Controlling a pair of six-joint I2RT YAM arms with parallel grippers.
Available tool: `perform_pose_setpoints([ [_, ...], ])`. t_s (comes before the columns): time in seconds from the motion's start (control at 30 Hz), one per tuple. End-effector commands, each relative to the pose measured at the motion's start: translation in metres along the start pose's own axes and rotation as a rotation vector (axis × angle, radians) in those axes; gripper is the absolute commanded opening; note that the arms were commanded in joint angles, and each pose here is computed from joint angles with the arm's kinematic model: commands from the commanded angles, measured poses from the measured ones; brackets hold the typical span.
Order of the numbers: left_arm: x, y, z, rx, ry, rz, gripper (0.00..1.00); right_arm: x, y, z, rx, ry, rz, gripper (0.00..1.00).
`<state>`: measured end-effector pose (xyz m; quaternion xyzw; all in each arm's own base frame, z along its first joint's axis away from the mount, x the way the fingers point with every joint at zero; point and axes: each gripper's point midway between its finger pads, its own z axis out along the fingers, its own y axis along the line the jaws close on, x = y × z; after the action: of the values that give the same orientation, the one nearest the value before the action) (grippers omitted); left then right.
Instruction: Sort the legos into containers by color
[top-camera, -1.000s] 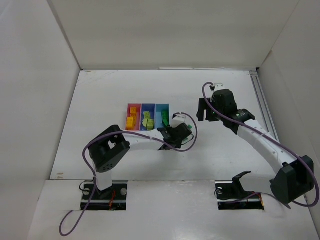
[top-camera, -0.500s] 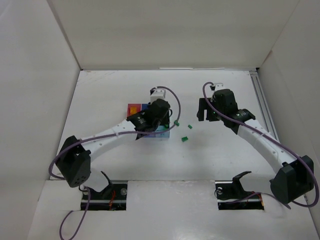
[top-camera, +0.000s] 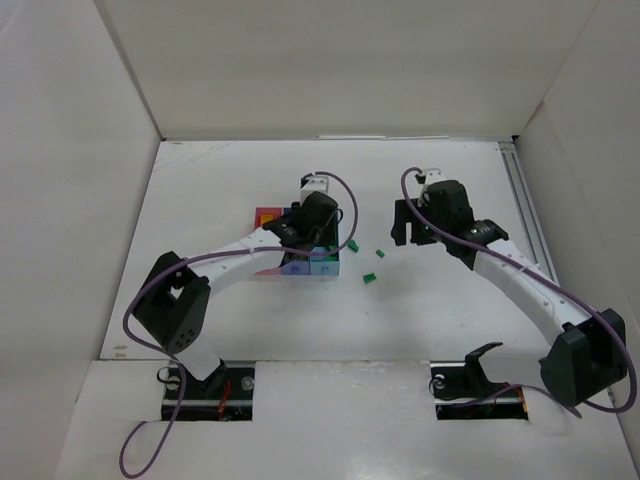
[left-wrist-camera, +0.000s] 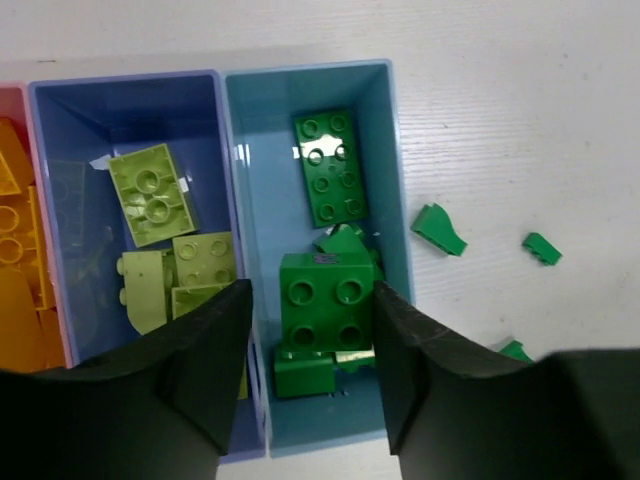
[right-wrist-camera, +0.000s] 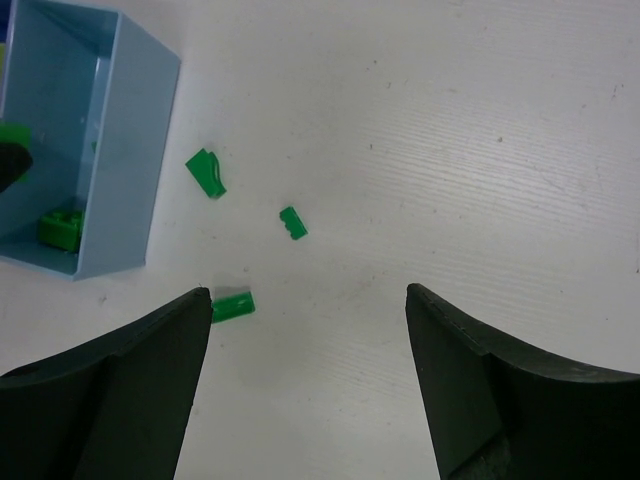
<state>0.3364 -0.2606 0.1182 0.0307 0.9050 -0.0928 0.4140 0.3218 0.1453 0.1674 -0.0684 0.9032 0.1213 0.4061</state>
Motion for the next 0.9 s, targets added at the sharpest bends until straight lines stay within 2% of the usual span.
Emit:
perform_pose_setpoints([
  [0.0,-0.033,-0.01,-0.003,0.047,-0.072,-0.032,0.49,-0.008,0.017,-0.004,-0.074,-0.059,-0.075,0.83],
  [0.1,-0.028,-0.016,-0.004,0.096,-0.061,-0.021,0.61,-0.002,0.023,-0.003,-0.083,-0.049,-0.12,0.83],
  [0.17,-0.033,-0.019,-0.008,0.116,-0.074,-0.027,0.61,-0.002,0.022,-0.003,-0.082,-0.05,-0.143,0.83],
  [0.27,-0.036,-0.019,-0.011,0.12,-0.083,-0.022,0.68,-0.001,0.028,0.005,-0.09,-0.043,-0.194,0.83],
  [0.43,-0.042,-0.017,-0.026,0.126,-0.093,-0.035,0.71,-0.005,0.049,0.021,-0.141,-0.027,-0.275,0.83],
  [0.57,-0.043,-0.006,-0.043,0.109,-0.108,-0.065,0.72,0.004,0.073,0.043,-0.223,-0.001,-0.406,0.83],
  [0.63,-0.044,0.004,-0.053,0.085,-0.122,-0.09,0.81,0.005,0.086,0.053,-0.268,0.003,-0.45,0.82],
  [0.67,-0.05,0.007,-0.065,0.091,-0.146,-0.12,0.92,0.008,0.094,0.057,-0.295,0.006,-0.476,0.82],
  [0.7,-0.041,0.015,-0.069,0.07,-0.13,-0.124,0.98,0.015,0.094,0.067,-0.302,0.023,-0.502,0.82],
  [0.77,-0.039,0.025,-0.079,0.05,-0.142,-0.146,1.0,0.011,0.102,0.077,-0.305,-0.003,-0.51,0.82],
  [0.87,-0.031,0.043,-0.096,0.016,-0.15,-0.195,1.0,0.017,0.102,0.095,-0.293,0.025,-0.522,0.79],
])
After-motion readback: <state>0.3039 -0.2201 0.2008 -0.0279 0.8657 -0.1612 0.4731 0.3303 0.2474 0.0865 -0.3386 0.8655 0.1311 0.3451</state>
